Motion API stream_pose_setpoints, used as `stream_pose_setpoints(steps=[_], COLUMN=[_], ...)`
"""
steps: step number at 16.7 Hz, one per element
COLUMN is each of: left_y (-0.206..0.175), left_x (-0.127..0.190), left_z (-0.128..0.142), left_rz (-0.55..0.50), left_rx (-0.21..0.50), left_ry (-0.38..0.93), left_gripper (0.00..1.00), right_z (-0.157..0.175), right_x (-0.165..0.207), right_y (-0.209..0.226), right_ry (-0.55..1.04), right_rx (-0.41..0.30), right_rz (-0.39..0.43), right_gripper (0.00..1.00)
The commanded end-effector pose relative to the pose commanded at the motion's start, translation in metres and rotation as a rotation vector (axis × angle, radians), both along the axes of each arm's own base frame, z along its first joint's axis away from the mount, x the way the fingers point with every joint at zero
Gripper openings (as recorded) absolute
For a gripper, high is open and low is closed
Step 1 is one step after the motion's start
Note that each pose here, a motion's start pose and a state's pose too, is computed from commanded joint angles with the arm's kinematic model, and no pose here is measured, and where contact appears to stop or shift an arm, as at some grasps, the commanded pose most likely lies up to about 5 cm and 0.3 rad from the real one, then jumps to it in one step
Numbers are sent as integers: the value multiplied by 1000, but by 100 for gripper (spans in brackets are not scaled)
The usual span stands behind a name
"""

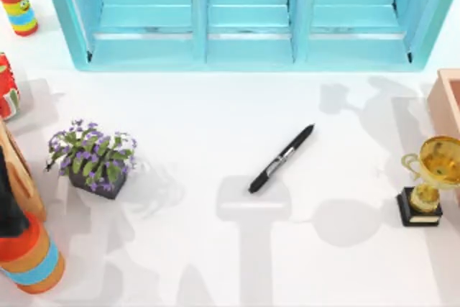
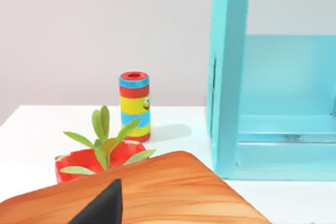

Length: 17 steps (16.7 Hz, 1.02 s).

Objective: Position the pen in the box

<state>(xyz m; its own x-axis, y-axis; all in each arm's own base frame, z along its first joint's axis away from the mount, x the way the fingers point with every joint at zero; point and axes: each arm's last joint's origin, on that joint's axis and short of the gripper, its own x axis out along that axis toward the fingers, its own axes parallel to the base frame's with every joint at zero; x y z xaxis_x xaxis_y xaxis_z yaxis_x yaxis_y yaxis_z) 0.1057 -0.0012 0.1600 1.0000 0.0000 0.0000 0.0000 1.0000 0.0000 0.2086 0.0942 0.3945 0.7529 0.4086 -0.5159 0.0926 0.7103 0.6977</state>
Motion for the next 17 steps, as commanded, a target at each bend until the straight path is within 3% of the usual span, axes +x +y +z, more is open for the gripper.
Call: stream_pose_setpoints(steps=[4,9,13,17], left_y=[0,0,0,0], left_x=[0,0,0,0], left_z=[0,0,0,0], left_rz=[0,0,0,0], left_rx=[0,0,0,0], left_ry=[0,0,0,0], left_gripper=[100,100,100,100], right_z=[-25,-112,-182,-209], right_x=[68,137,163,169], right_y=[53,110,136,145], right_ry=[313,655,844,910], right_rx=[-15,-150,-262,-305], right_rz=[-39,-126,-187,-213], right_gripper=[100,100,100,100])
